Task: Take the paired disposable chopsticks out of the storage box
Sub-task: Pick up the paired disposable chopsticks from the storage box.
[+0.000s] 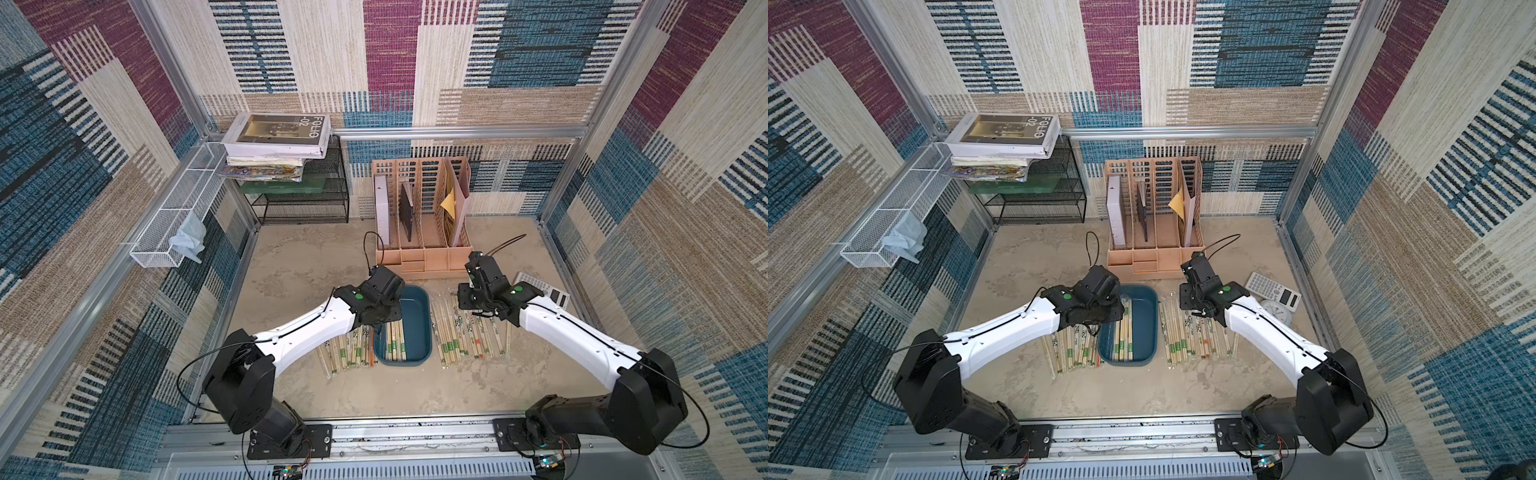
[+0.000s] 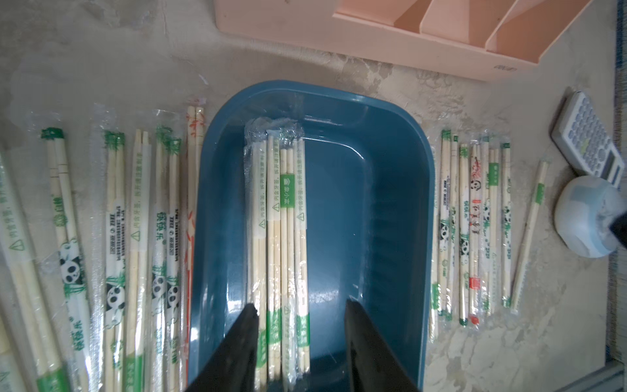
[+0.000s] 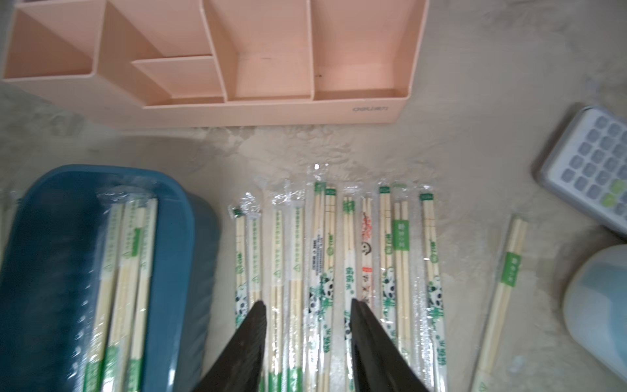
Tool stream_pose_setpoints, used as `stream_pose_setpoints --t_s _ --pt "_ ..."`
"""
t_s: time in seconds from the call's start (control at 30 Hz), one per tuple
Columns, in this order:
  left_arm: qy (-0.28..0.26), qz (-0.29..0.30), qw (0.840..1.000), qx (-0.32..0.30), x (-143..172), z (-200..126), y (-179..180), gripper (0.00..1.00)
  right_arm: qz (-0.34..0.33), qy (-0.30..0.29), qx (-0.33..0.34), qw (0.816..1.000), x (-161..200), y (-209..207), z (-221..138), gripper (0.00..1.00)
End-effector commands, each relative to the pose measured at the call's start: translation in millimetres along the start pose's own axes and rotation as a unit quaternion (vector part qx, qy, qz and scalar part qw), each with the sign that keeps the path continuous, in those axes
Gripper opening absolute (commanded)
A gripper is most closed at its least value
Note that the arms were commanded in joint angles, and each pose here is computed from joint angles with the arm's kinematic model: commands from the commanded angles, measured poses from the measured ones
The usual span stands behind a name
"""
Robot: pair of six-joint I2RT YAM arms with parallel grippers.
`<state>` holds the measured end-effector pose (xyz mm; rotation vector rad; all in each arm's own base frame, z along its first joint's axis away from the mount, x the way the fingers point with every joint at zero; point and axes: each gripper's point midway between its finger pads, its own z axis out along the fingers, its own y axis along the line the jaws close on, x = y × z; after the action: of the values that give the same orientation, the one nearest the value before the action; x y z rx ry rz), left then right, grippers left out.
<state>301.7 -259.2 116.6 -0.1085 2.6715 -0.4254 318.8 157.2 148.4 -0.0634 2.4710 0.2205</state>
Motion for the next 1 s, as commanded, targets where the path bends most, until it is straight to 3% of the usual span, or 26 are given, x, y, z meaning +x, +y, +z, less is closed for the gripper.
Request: stream_pose_setpoints --t_s 0.0,0.23,0.7,0.8,0.97 --pt "0.009 0.002 0.999 -0.038 4.1 13.7 4.7 0.43 0.026 0.016 -0.083 0.996 9.7 25.8 -3.2 0.44" --pt "0.028 0.017 0.991 -0.127 10.7 39.1 28.2 0.40 0.035 0.022 -0.087 0.995 26.9 19.5 -4.4 0.44" --pt "0.056 0.031 0.982 -0.180 27.6 71.8 45.1 0.32 0.031 0.017 -0.077 0.996 25.1 12.9 -4.9 0.44" --pt "0.064 0.032 0.980 -0.184 33.0 78.5 47.6 0.27 0.032 0.018 -0.072 0.997 25.4 9.6 -4.2 0.44" --pt "0.069 0.031 0.981 -0.180 38.1 85.7 47.1 0.11 0.031 0.018 -0.066 0.997 25.3 5.9 -4.5 0.44"
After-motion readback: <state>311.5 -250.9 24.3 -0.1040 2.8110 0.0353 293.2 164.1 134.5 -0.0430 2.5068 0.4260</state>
